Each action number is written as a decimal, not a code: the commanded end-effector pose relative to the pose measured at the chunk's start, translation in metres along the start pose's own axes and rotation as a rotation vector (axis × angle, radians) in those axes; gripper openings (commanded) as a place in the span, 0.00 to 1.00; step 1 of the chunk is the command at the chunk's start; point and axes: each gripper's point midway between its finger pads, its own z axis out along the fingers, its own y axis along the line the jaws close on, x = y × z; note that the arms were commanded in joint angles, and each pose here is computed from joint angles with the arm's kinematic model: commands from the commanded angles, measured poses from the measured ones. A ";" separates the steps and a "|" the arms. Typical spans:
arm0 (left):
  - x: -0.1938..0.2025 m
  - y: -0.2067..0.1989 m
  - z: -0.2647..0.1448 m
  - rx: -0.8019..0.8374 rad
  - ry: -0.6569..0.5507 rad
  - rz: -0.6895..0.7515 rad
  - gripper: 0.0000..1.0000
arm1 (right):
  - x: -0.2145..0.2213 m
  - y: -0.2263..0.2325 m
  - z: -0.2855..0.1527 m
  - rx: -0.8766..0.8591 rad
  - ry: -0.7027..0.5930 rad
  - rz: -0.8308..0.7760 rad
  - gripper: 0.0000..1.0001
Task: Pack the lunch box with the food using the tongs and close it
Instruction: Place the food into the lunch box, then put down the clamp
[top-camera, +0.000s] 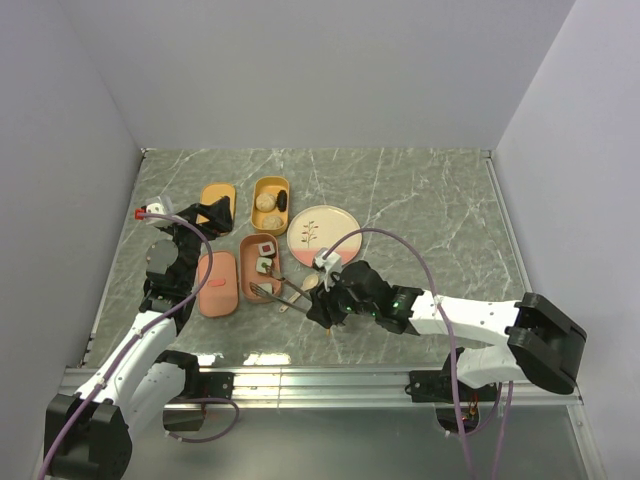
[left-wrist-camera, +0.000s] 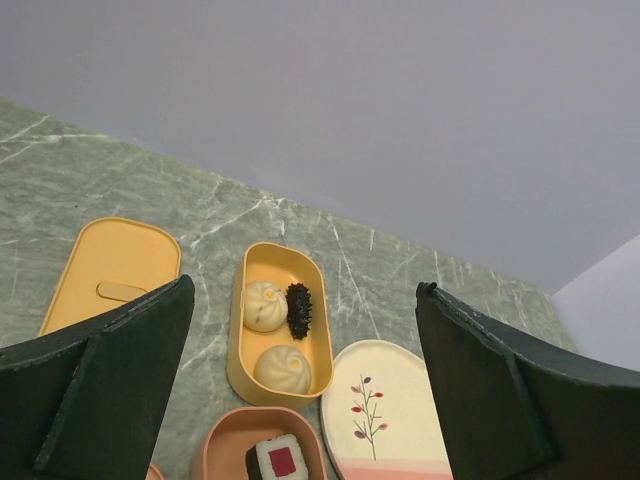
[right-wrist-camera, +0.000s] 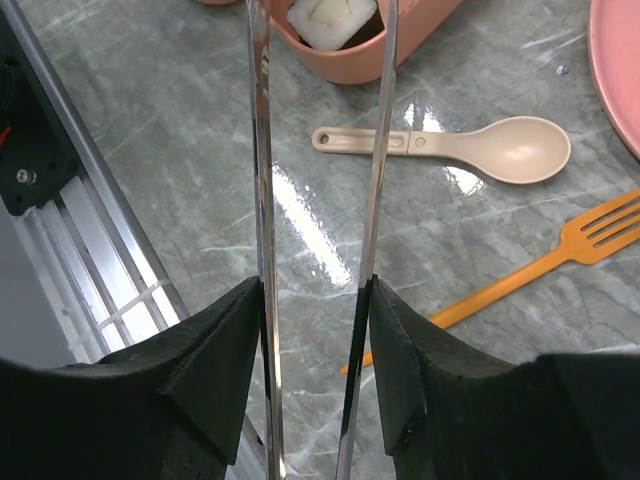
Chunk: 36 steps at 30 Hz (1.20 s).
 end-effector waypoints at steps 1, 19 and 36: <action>-0.008 -0.007 0.000 0.030 -0.031 -0.017 1.00 | -0.023 0.007 0.002 -0.016 -0.053 -0.022 0.54; -0.009 -0.006 -0.001 0.027 -0.035 -0.017 0.99 | -0.042 -0.012 -0.011 0.101 -0.178 0.018 0.50; -0.009 -0.005 -0.001 0.024 -0.035 -0.018 0.99 | -0.064 -0.051 -0.044 0.268 -0.344 0.095 0.49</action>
